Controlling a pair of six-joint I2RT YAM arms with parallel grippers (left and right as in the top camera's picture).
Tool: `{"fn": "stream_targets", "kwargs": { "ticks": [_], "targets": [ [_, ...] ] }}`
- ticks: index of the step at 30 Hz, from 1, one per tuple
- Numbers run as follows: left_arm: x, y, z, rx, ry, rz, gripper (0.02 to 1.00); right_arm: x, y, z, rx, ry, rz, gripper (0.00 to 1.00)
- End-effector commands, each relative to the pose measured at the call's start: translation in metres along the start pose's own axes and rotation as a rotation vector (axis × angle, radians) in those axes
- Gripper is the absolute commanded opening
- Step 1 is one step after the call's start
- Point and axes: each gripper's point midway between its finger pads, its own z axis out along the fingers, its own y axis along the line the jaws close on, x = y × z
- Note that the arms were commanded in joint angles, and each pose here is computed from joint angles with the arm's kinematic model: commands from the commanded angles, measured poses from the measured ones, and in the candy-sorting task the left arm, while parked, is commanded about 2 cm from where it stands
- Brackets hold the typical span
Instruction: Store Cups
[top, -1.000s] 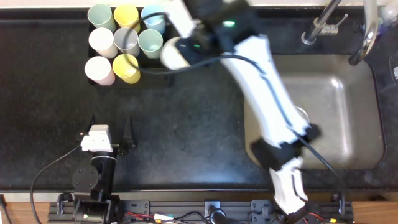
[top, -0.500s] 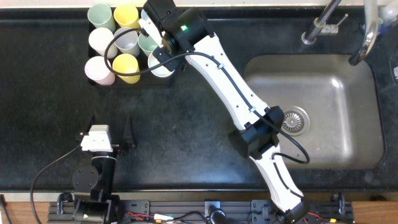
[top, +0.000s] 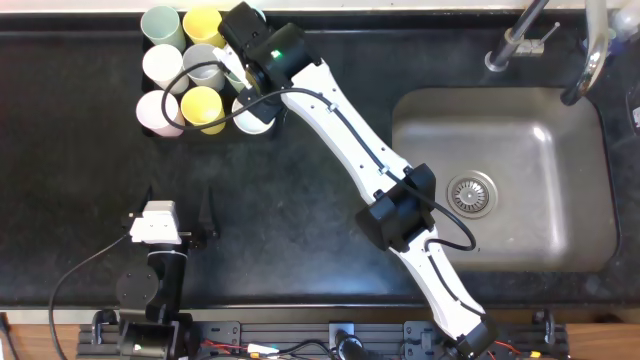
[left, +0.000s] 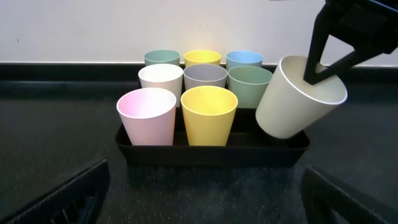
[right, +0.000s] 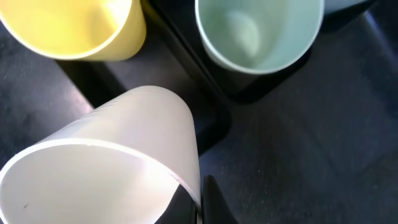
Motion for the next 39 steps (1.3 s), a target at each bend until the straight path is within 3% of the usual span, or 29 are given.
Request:
{"fn": "stream_targets", "kwargs": {
  "ticks": [1, 20, 22, 26, 27, 34, 39],
  "targets": [
    [-0.001, 0.002, 0.0, -0.012, -0.01, -0.008, 0.998, -0.007, -0.001, 0.003, 0.009, -0.021, -0.01, 0.045],
    [-0.001, 0.002, 0.0, -0.012, -0.01, -0.008, 0.998, 0.002, 0.0, 0.036, 0.017, 0.038, -0.022, 0.053],
    [-0.001, 0.002, 0.0, -0.012, -0.01, -0.008, 0.998, 0.001, 0.001, 0.036, 0.017, 0.034, -0.023, 0.172],
    [-0.001, 0.002, 0.0, -0.012, -0.01, -0.008, 0.998, -0.004, -0.001, 0.036, 0.022, 0.014, -0.022, 0.91],
    [-0.001, 0.002, 0.0, -0.012, -0.01, -0.008, 0.998, -0.004, -0.001, 0.036, 0.023, 0.011, -0.022, 0.998],
    [-0.001, 0.002, 0.0, -0.012, -0.01, -0.008, 0.998, -0.005, -0.002, 0.036, 0.03, 0.007, -0.022, 0.998],
    [-0.001, 0.002, 0.0, -0.012, -0.01, -0.008, 0.998, -0.007, -0.017, 0.029, 0.113, 0.003, 0.0, 0.998]
  ]
}}
